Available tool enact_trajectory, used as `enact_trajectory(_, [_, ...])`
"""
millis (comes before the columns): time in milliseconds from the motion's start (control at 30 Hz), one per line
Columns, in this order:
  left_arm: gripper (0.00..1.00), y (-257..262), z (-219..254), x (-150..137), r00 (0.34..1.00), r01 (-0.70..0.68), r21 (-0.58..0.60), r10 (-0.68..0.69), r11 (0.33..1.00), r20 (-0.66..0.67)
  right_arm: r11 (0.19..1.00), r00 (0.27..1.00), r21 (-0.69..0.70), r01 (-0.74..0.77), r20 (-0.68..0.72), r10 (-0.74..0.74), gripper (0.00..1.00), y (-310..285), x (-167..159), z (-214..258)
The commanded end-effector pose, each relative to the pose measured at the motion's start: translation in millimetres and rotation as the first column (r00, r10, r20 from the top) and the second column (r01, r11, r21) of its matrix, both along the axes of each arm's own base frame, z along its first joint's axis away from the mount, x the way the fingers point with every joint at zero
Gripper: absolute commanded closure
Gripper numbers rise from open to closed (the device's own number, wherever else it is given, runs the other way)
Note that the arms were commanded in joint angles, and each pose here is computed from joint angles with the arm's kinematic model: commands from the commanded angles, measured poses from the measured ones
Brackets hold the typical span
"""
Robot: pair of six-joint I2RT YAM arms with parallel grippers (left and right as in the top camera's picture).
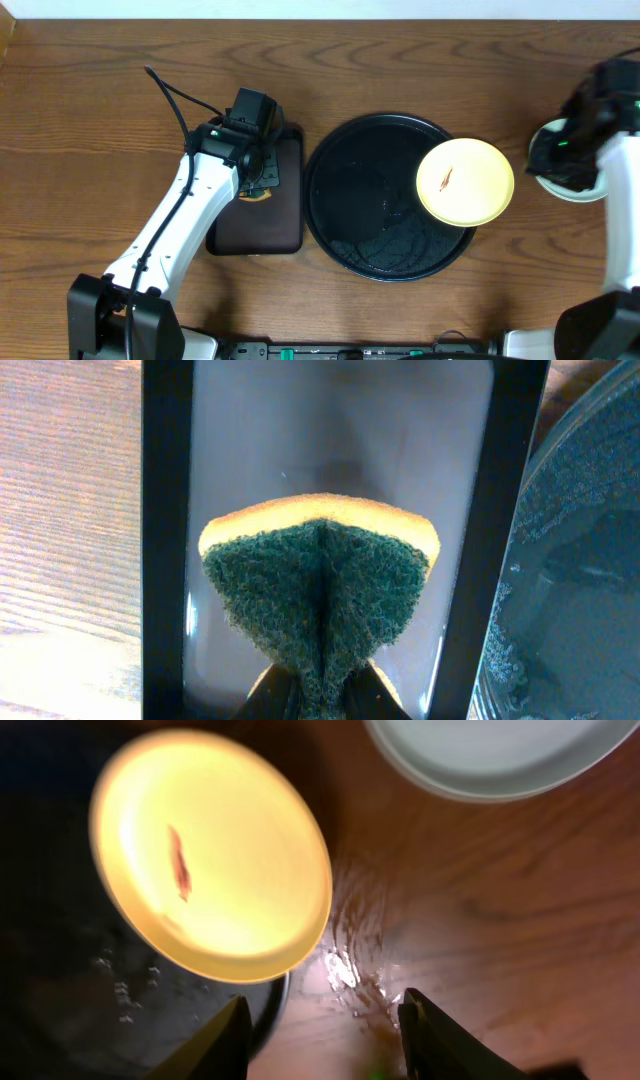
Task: Clean dirty plates on tray and stack at the side
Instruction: 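Grip the yellow plate edge with the right gripper and drag it to tray center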
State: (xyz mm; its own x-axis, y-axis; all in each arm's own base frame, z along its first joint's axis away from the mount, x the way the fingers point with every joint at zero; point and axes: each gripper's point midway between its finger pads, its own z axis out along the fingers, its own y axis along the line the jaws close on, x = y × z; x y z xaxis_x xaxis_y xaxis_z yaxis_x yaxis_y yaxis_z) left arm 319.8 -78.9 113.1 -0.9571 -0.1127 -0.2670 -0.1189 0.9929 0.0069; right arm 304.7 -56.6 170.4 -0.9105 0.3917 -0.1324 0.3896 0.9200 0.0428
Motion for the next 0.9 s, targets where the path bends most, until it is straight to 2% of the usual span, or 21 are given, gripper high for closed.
enact_trajectory(0, [0.87,5.7,-3.1,-0.9,1.0,-0.004,0.026,0.004,1.0,-0.008,0.977,0.994,-0.214,0.019,-0.106,-0.042,0.53,-7.5,-15.5,-32.3])
enact_trajectory(133, [0.87,5.8,-3.2,-1.4,1.0,-0.004,0.027,0.004,1.0,-0.011,0.984,0.995,-0.178,0.011,-0.092,-0.028,0.57,0.9,-13.5,-66.9])
enact_trajectory(333, [0.87,5.8,-3.2,-1.4,1.0,-0.004,0.027,0.004,1.0,-0.011,0.991,0.999,-0.134,0.026,-0.015,-0.028,0.72,3.9,-1.9,-100.3])
enact_trajectory(433, [0.87,5.8,-3.2,-1.4,1.0,-0.004,0.027,0.004,1.0,-0.011,0.992,0.999,-0.126,0.022,0.033,-0.018,0.74,5.1,4.4,-117.1])
enact_trajectory(667, [0.87,5.8,-3.2,-1.3,1.0,-0.004,0.027,0.004,1.0,-0.01,0.991,0.998,-0.128,0.026,0.066,-0.018,0.81,5.0,6.0,-132.0])
enact_trajectory(700, [0.87,5.8,-3.2,-1.4,1.0,-0.004,0.027,0.004,1.0,-0.011,0.992,0.998,-0.127,0.026,0.059,-0.018,0.86,5.3,3.4,-134.1])
enact_trajectory(733, [0.87,5.8,-3.2,-1.4,1.0,-0.004,0.027,0.004,1.0,-0.011,0.992,0.998,-0.126,0.025,0.058,-0.018,0.99,5.5,3.2,-134.3])
enact_trajectory(867, [0.87,5.8,-3.2,-1.3,1.0,-0.004,0.027,0.004,1.0,-0.01,1.0,0.995,-0.007,-0.02,0.099,0.021,0.99,27.1,13.8,-130.9])
